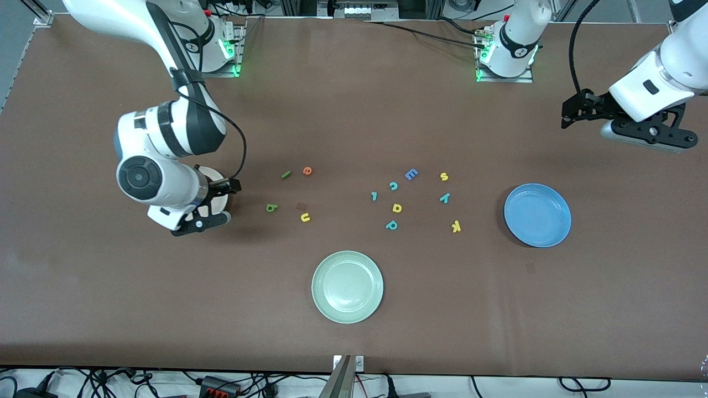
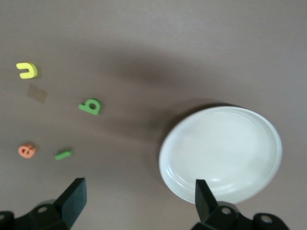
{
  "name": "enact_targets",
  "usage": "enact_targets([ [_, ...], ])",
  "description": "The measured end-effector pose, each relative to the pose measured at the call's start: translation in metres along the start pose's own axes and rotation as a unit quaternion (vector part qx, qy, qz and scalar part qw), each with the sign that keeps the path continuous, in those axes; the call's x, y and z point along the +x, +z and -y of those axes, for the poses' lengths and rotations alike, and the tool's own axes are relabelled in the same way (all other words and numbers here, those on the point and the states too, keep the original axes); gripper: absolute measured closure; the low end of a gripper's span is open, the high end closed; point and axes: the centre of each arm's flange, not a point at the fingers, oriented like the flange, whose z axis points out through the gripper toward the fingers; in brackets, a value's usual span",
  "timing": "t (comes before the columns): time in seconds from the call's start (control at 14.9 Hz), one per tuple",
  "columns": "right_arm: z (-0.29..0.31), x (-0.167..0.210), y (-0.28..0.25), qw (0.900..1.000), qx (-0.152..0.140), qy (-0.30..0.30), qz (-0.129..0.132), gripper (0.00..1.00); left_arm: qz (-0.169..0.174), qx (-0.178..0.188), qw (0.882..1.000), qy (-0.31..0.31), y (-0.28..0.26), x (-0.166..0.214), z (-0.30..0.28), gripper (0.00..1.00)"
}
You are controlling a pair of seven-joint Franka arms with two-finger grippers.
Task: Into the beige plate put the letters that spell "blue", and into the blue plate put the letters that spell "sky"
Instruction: 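Grasp the green b with the right gripper while the left gripper grasps the k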
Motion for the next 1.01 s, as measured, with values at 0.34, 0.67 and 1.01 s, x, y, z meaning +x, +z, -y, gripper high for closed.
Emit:
enact_targets([
  [0.34,0.035,0.012,0.037,1.000,-0.004,-0.002,0.007,0.00,0.014,-0.001,1.000,0.003,0.012,0.044,0.003,0.00],
  [0.67,0.057,0.026,0.077,1.000,-0.010,0.008,0.000,0.00,0.020,-0.003,1.000,0.001,0.055,0.092,-0.006,0.00],
  [1.01,0.070,0.030,0.115,0.999,-0.016,0.034,0.015,0.03,0.006,-0.003,0.998,-0.055,0.118,0.137,-0.030,0.00],
])
